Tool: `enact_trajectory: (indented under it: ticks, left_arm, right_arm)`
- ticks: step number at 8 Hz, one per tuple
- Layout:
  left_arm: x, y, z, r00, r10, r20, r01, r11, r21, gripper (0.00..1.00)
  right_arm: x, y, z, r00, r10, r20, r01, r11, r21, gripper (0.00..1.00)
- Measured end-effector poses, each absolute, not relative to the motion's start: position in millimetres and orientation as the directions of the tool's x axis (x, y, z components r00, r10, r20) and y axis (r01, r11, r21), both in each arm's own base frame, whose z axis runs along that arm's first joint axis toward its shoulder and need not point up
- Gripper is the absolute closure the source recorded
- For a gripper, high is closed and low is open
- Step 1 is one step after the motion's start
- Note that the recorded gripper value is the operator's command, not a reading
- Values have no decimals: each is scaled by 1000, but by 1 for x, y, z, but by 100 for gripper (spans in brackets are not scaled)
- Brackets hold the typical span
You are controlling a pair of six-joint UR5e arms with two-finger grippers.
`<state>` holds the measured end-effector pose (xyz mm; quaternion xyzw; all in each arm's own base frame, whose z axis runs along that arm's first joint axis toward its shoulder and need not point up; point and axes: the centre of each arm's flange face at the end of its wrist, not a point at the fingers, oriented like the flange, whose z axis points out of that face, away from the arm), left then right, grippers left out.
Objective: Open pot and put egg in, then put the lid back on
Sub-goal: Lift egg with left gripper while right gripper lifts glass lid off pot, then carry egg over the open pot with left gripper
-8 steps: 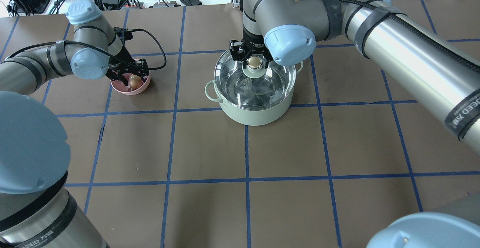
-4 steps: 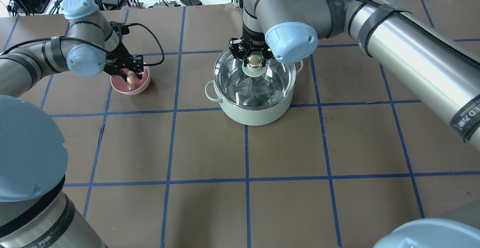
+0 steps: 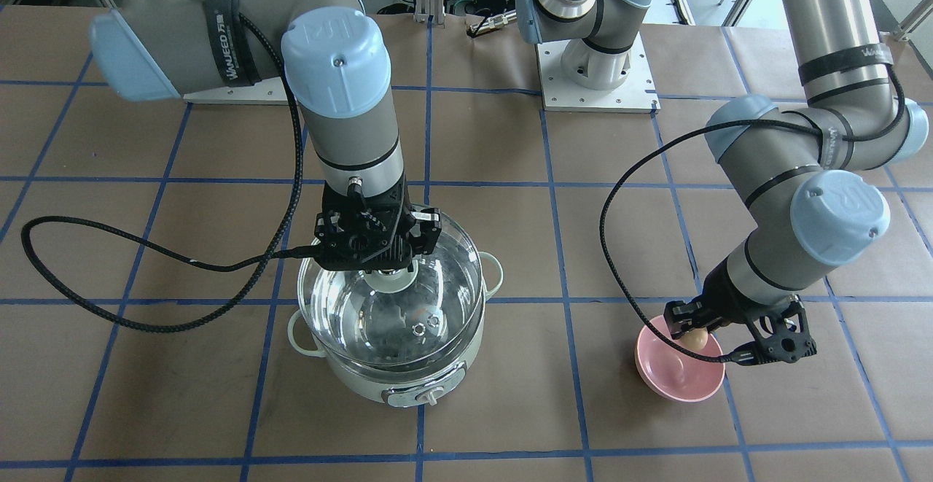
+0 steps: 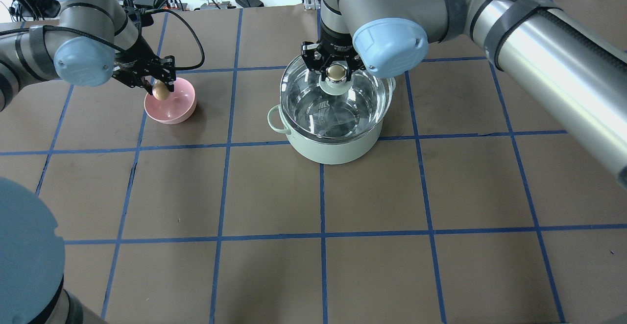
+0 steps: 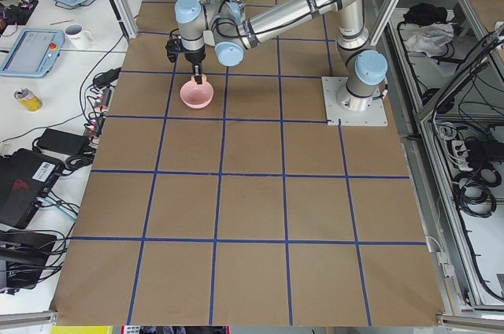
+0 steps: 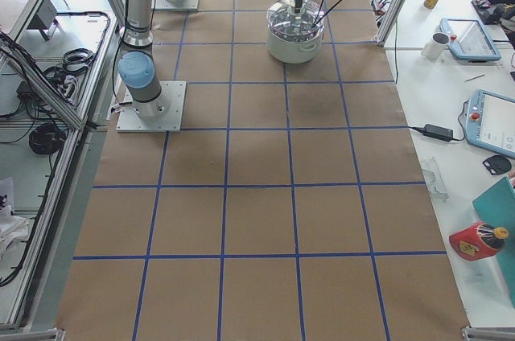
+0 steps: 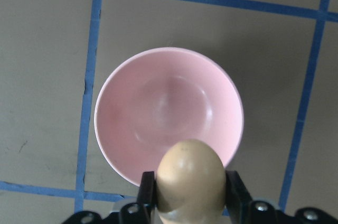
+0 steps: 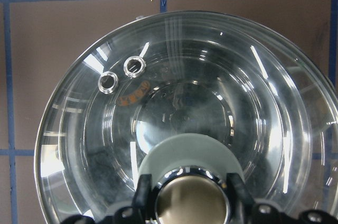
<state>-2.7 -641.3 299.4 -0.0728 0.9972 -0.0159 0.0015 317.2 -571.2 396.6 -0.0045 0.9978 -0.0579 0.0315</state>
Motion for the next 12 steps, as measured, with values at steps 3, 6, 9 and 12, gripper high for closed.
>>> enact_trajectory:
  ticks: [3, 6, 9, 12]
  left_arm:
    - [-69, -630, 359, -988, -154, 11, -154, 985, -81, 90]
    - [-184, -615, 401, -988, -145, 49, -151, 977, -153, 90]
    - [-278, -586, 406, -990, -117, 79, -129, 977, -168, 90]
    - [-342, -573, 380, -992, -86, 97, -102, 979, -174, 90]
  right_arm:
    - [255, -560, 452, -996, -73, -47, -67, 991, -119, 100]
    - [164, -557, 486, -993, -118, -17, -116, 989, -92, 100]
    - [95, -562, 491, -992, -120, 34, -122, 990, -76, 100]
    - [53, -565, 491, -986, -153, 68, -157, 986, -63, 100]
